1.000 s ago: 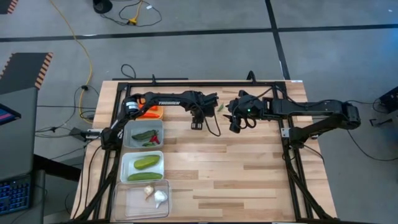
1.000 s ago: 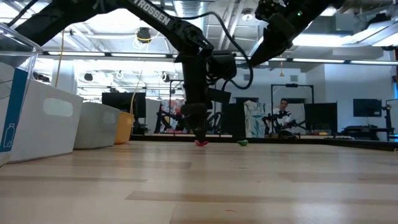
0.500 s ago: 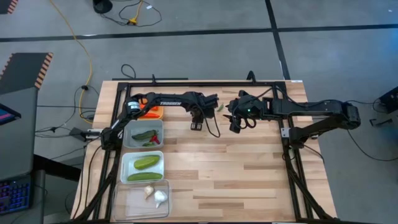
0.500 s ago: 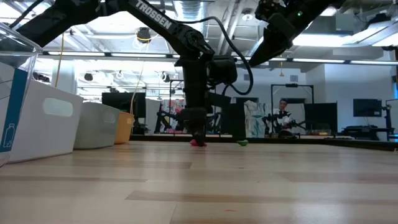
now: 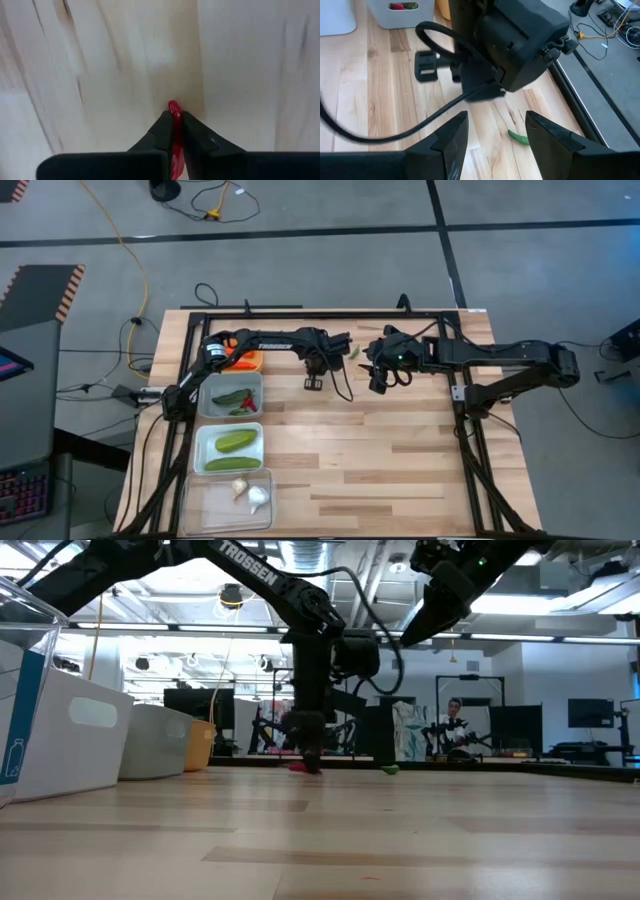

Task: Sort produce into baskets
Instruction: Put the red chili pepper into the gray bin

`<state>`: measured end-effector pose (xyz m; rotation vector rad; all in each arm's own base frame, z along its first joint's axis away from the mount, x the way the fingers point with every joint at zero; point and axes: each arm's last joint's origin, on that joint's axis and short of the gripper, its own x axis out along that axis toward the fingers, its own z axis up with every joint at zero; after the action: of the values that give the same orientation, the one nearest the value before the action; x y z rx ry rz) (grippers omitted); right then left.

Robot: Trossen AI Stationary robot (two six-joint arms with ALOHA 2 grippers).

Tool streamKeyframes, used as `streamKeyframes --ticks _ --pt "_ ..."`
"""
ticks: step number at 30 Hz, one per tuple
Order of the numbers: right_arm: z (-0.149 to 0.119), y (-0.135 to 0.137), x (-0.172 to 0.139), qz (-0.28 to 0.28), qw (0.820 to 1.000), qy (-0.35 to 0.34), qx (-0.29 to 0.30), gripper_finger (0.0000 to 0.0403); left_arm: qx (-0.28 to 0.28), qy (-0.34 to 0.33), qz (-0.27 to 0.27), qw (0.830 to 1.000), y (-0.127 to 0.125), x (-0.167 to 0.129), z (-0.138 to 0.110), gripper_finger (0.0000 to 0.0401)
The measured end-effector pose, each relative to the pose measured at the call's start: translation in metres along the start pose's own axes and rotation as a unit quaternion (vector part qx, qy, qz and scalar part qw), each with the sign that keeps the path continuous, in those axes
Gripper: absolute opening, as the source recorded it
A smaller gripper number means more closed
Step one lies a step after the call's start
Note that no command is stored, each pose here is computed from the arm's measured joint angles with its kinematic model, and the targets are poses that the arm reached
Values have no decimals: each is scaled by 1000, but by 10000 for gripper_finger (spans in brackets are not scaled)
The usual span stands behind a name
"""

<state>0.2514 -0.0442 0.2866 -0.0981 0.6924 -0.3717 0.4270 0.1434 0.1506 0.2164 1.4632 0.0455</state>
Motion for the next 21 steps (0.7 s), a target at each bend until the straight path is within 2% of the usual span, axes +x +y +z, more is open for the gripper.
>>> streamKeyframes --ticks 5,11,16,21 --pt "0 -1 0 -1 1000 -1 1 225 6 31 -17 999 0 -29 -6 3" --pt "1 -3 1 -6 1000 -4 6 225 -11 72 -90 993 -8 -74 -30 3" --pt "0 -9 2 -15 1000 -1 13 225 -37 63 -123 990 -15 -117 -50 2" --pt "-1 -16 3 -25 999 2 20 225 -73 45 -134 987 -27 -142 -80 2"
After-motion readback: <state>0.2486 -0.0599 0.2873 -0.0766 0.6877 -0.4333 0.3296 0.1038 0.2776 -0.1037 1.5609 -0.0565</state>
